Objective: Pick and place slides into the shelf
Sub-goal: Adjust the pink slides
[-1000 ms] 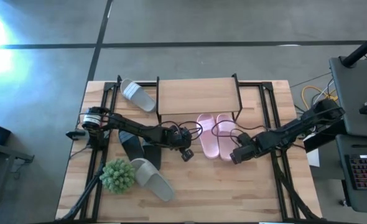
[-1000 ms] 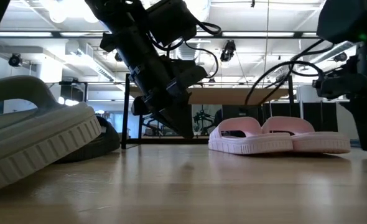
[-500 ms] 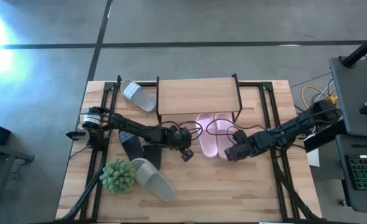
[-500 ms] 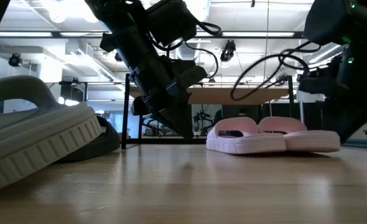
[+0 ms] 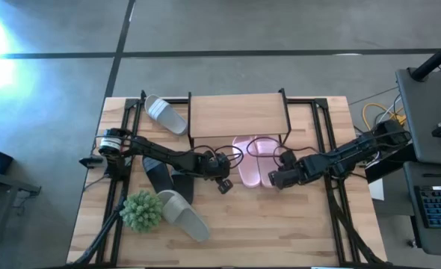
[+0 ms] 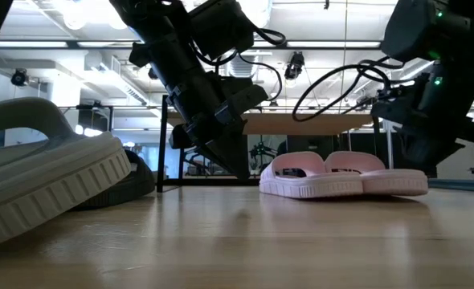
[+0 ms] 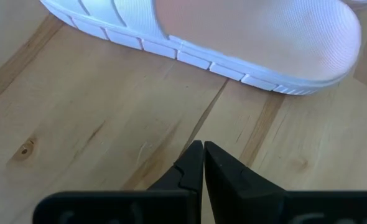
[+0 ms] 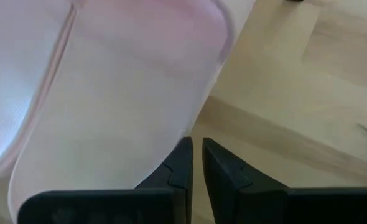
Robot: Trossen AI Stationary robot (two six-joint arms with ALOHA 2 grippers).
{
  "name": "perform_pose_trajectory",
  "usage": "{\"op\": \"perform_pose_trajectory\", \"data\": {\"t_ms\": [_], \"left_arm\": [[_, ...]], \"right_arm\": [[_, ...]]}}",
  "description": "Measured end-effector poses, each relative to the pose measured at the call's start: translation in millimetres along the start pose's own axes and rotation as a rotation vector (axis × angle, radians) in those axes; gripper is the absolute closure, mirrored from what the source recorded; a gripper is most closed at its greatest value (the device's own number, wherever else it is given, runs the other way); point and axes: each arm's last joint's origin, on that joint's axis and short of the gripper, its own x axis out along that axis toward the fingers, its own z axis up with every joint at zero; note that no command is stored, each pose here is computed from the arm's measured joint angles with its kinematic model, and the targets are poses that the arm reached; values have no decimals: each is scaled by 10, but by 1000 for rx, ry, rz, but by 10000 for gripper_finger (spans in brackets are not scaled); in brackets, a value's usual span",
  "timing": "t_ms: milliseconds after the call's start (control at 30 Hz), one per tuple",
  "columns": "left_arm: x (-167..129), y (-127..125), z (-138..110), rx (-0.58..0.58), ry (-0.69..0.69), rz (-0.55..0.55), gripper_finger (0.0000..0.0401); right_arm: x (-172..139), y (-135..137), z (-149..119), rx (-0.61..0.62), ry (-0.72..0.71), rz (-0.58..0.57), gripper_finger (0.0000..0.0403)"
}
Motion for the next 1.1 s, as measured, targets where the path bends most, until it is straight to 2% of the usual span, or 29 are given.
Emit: {"op": "perform_pose_trajectory", "data": {"t_ms": [233, 467, 767, 1100], "left_arm": [[7, -3, 11, -110, 20, -51, 401], [96, -43, 86, -142, -53, -140, 401], [359, 80, 25, -158, -31, -81, 401], [412, 175, 175, -205, -170, -31, 401]], "right_arm": [[-48, -5, 17, 9, -56, 16, 374], [-371, 25, 133, -25, -230, 140, 374], [-775, 34, 322, -118, -297, 283, 374], [-823, 17, 343, -128, -303, 277, 375]]}}
